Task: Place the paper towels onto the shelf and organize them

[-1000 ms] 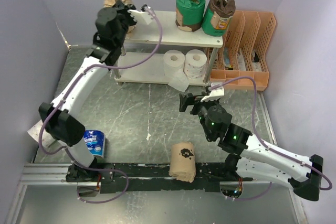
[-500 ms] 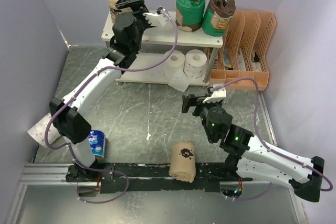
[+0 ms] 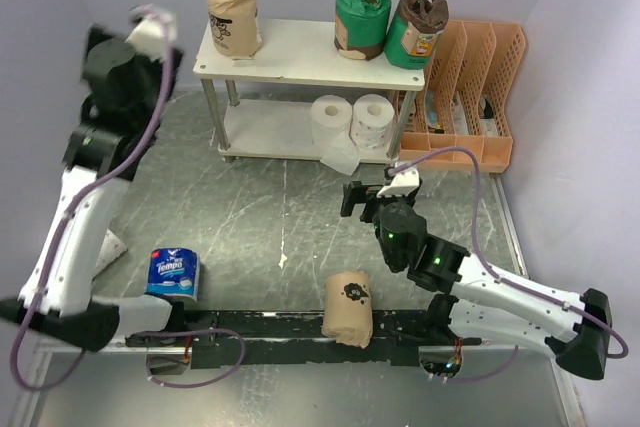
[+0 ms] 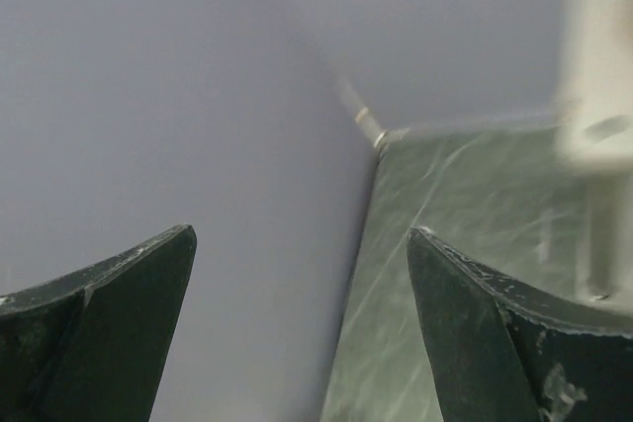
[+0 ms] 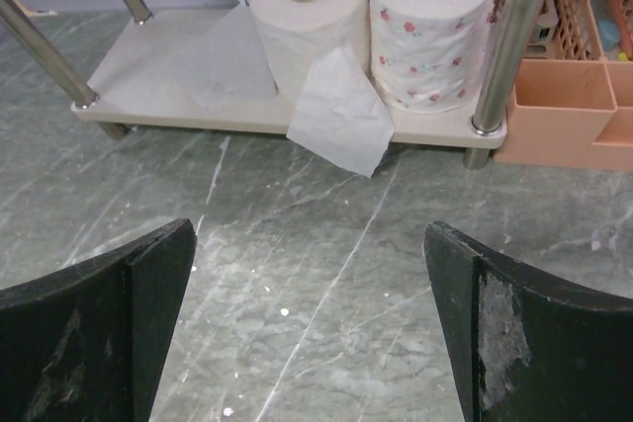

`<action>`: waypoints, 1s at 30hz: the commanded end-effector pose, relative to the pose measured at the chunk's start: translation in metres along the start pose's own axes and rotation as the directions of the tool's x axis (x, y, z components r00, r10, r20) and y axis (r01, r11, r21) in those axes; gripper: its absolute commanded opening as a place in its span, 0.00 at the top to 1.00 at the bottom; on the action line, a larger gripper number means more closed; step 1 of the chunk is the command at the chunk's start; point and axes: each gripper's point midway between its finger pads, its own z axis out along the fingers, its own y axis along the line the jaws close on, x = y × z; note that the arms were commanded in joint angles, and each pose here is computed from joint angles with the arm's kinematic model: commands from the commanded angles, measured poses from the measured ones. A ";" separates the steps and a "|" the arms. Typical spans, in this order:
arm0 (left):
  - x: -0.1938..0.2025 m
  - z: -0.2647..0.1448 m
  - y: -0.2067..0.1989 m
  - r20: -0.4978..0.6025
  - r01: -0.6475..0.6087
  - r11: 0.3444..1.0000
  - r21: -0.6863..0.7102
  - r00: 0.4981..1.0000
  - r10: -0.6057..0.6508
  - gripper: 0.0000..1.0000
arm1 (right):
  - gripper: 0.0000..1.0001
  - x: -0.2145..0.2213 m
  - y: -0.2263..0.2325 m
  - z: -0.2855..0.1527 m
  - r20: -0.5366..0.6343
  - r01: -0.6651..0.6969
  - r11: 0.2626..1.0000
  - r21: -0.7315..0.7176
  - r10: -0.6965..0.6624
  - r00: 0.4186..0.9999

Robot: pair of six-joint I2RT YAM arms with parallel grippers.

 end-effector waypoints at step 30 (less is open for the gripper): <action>0.439 -0.119 -0.017 -0.948 -0.434 0.870 -0.235 0.300 -0.106 0.37 | 0.00 0.005 0.066 0.026 -0.063 -0.018 0.986 -0.168 0.007 0.998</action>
